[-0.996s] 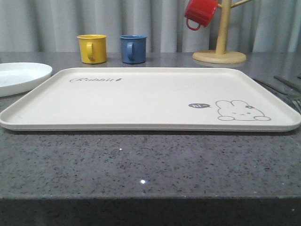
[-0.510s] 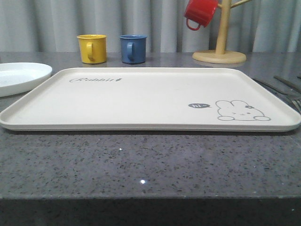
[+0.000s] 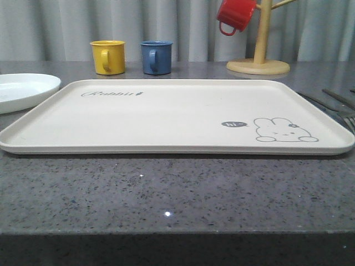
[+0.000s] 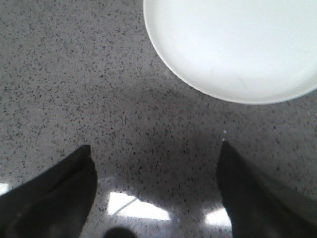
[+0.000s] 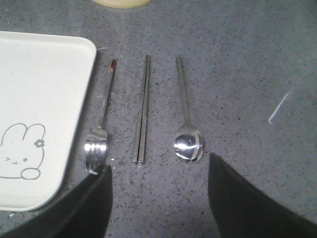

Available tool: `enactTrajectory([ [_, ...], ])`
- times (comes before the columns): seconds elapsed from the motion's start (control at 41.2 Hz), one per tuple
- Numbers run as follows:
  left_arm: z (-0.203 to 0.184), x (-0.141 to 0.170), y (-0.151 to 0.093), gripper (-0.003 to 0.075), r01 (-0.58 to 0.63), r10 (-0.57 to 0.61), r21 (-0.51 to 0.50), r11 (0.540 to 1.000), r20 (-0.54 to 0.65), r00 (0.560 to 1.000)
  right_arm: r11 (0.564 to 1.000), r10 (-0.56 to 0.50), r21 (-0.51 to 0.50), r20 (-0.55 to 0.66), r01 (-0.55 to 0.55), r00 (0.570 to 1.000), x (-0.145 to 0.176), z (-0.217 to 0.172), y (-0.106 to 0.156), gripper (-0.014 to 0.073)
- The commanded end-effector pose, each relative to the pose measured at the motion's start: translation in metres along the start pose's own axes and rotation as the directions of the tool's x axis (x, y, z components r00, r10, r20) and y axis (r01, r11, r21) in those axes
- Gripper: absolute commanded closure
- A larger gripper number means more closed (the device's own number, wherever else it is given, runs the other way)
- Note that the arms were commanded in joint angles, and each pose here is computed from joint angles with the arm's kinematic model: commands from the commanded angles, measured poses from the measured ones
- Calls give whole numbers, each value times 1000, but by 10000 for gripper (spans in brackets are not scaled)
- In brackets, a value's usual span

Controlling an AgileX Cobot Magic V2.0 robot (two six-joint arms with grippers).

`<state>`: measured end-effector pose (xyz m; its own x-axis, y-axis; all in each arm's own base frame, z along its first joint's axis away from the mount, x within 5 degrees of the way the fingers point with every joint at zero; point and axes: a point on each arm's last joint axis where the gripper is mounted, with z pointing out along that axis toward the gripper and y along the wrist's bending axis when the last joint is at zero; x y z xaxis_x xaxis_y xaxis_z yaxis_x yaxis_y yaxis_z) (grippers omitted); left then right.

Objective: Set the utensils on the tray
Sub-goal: 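Grasp the rim of the white plate with the left gripper and lift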

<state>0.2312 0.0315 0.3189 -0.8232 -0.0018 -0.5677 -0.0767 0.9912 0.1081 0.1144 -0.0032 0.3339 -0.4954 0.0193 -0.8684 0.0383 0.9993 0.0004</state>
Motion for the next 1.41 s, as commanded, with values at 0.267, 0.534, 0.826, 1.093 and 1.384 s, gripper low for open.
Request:
enactTrajectory([
  [0.267,37,-48,40,226,197,-228,252,947,102,968,1000,-18,10,90,17,996,-15,-5,-1,140],
  [0.534,78,-68,41,227,208,-230,266,941,54,972,1000,-18,10,90,17,996,-15,-5,-1,140],
  [0.826,111,-78,33,229,201,-210,291,935,-2,978,1000,-18,10,89,17,996,-15,-5,-1,140],
  [1.093,120,-78,26,479,192,-197,298,935,-13,980,1000,-18,10,90,17,996,-15,-5,-1,140],
  [1.384,112,-77,40,739,195,-202,265,944,2,979,1000,-18,10,90,17,996,-15,-5,-1,140],
])
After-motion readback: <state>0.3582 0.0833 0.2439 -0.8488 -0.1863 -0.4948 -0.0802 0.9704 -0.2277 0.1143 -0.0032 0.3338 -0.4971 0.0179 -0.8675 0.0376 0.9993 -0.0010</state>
